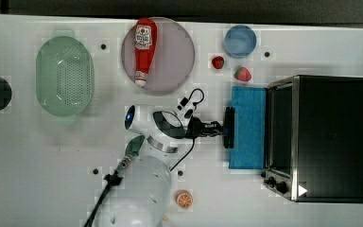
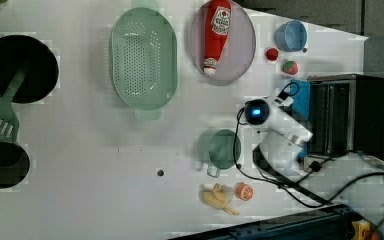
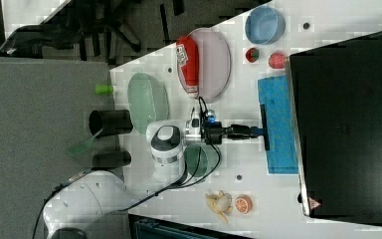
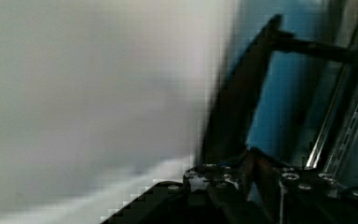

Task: Flap open oven.

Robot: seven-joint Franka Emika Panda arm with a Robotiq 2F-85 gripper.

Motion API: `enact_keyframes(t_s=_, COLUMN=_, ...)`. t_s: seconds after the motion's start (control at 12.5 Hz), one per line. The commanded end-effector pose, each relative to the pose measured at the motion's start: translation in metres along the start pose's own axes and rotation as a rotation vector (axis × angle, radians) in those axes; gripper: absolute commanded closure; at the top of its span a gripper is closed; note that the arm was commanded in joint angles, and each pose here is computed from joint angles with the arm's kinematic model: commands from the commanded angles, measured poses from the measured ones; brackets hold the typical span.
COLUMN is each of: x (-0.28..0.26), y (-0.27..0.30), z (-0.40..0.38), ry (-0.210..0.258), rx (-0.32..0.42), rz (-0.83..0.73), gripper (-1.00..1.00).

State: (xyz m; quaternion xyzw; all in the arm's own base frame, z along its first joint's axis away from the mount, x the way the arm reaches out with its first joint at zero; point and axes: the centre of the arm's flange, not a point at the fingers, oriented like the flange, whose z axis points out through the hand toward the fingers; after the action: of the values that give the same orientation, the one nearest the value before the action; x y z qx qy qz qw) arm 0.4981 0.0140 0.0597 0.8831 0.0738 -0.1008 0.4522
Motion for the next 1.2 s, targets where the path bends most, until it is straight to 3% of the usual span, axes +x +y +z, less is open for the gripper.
enact_keyframes(t_s=0.08, x=0.025, y=0.009, z=-0.011, ry=0.023, rx=-0.062, rz=0.128, gripper=0.65)
enact_keyframes(t_s=0.24, x=0.026, y=0.007, z=-0.011, ry=0.009, rx=-0.099, rz=0.143, gripper=0.65)
enact_keyframes(t_s=0.48, x=0.033, y=0.021, z=-0.033, ry=0.045, rx=-0.053, rz=0.18, gripper=0.65)
enact_keyframes(t_s=0.64, x=0.039, y=0.037, z=-0.055, ry=0.072, rx=0.03, rz=0.237, gripper=0.65)
enact_keyframes(t_s=1.2, x=0.039, y=0.146, z=-0.144, ry=0.035, rx=0.419, rz=0.571, gripper=0.65)
